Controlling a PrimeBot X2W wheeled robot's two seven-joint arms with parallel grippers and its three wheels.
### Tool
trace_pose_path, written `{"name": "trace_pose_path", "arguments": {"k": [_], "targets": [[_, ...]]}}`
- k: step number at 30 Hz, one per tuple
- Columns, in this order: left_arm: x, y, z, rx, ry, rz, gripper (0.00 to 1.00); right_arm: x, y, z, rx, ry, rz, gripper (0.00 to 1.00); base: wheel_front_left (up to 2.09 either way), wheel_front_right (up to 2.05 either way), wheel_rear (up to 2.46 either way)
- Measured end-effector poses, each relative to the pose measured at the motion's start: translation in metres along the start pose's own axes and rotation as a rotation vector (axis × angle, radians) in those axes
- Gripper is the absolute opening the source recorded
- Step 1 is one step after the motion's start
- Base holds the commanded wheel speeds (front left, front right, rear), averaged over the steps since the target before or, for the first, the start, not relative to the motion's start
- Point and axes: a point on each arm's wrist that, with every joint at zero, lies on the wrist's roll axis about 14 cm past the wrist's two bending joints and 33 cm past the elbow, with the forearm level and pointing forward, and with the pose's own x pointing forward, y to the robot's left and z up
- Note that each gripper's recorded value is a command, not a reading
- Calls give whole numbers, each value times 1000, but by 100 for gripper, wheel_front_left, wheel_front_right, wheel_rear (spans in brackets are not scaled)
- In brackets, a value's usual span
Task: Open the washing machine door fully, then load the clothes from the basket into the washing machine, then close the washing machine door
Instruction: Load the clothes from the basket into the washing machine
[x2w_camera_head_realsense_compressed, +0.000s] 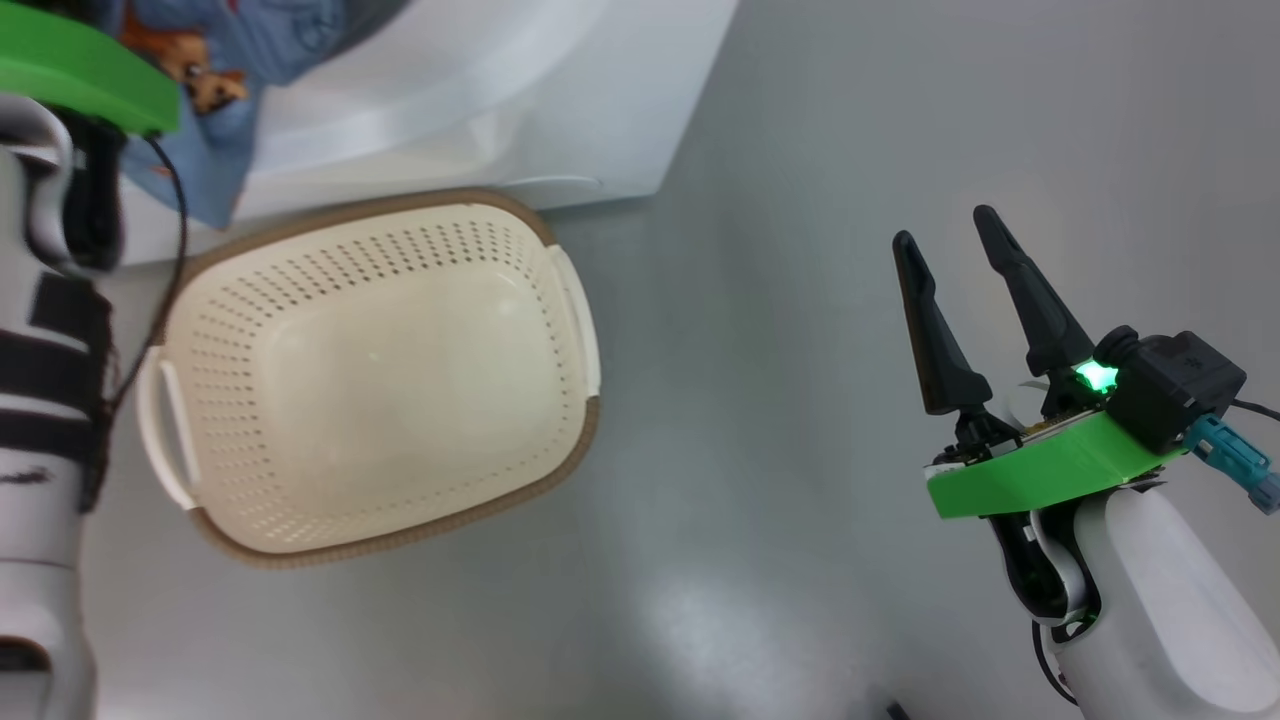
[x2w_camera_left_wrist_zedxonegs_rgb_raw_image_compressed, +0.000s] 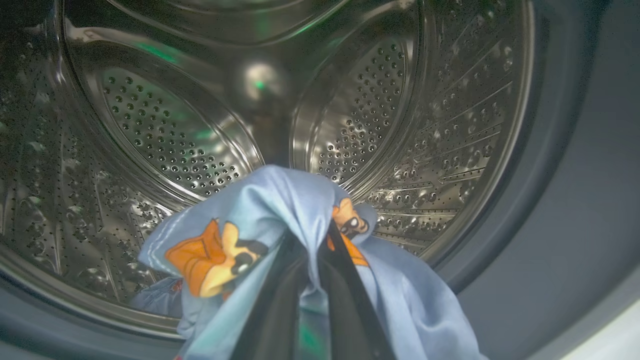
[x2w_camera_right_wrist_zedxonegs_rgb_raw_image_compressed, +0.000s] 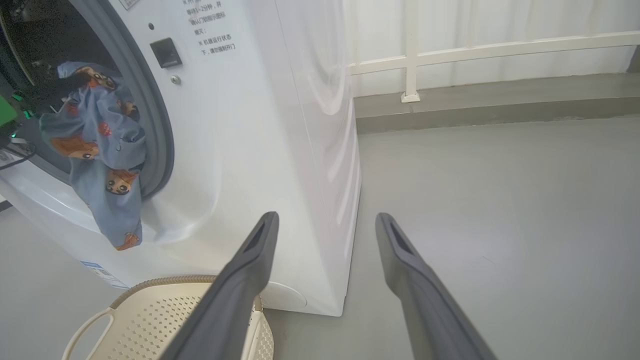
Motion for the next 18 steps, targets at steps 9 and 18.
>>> {"name": "trace_pose_path", "arguments": {"k": [9, 18], "targets": [[41, 2, 44, 6, -214, -1, 0, -7, -22, -21, -1, 51, -72, 100, 0, 0, 0], [38, 1, -42, -33, -6, 49, 100, -13, -32, -26, -11, 70, -100, 100, 0, 0, 0]]}}
